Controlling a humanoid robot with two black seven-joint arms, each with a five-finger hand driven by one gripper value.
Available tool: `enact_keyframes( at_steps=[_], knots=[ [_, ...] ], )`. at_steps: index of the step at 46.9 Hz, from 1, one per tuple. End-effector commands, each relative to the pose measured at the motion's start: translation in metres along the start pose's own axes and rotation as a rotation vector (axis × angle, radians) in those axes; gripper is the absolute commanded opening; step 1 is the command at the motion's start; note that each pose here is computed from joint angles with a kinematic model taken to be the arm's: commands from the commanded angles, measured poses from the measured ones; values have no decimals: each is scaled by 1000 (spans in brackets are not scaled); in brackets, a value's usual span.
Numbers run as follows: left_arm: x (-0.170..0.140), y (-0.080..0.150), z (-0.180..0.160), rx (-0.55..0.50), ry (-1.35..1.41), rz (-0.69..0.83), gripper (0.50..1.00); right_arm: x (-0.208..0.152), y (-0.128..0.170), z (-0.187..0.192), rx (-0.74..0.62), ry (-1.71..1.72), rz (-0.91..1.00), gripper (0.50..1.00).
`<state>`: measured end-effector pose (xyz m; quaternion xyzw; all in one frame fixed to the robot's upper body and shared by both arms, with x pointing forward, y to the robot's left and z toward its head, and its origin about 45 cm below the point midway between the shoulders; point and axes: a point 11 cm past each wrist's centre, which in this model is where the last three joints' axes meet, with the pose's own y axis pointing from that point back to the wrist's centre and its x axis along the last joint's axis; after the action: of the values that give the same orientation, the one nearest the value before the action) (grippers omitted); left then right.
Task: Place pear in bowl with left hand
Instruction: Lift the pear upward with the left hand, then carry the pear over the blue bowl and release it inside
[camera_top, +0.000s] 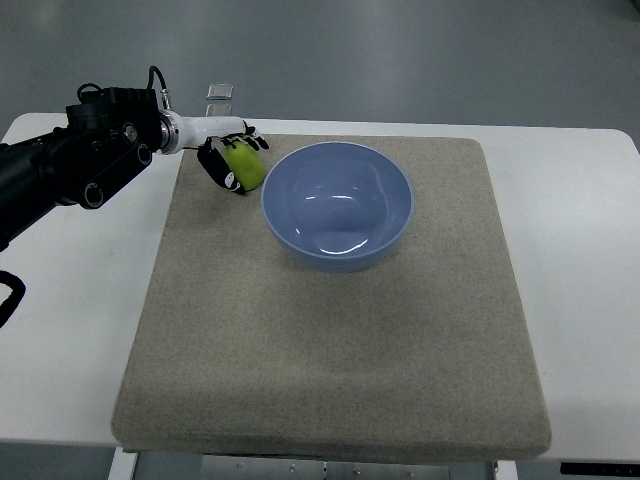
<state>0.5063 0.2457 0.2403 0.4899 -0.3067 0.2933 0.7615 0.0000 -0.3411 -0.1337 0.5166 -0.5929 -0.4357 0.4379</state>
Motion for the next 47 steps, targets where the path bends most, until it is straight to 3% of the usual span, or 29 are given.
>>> enact_keyframes(
  at_steps=[1,9,21,33,41,47],
  knots=[
    [0,0,-1,2,-1,1,825,0,0,0,0,0,0,926],
    [0,1,-2,4,3,2,814,0,0,0,0,0,0,926],
    [10,6,-4,3,-2,18,502,0,0,0,0,0,0,926],
    [39,15,9,-31,13,69,500,0,0,0,0,0,0,926],
    [83,52,21,-119,14,150,500,0,0,0,0,0,0,926],
    [84,55,39,-174,16,111,500,0,0,0,0,0,0,926]
  ],
)
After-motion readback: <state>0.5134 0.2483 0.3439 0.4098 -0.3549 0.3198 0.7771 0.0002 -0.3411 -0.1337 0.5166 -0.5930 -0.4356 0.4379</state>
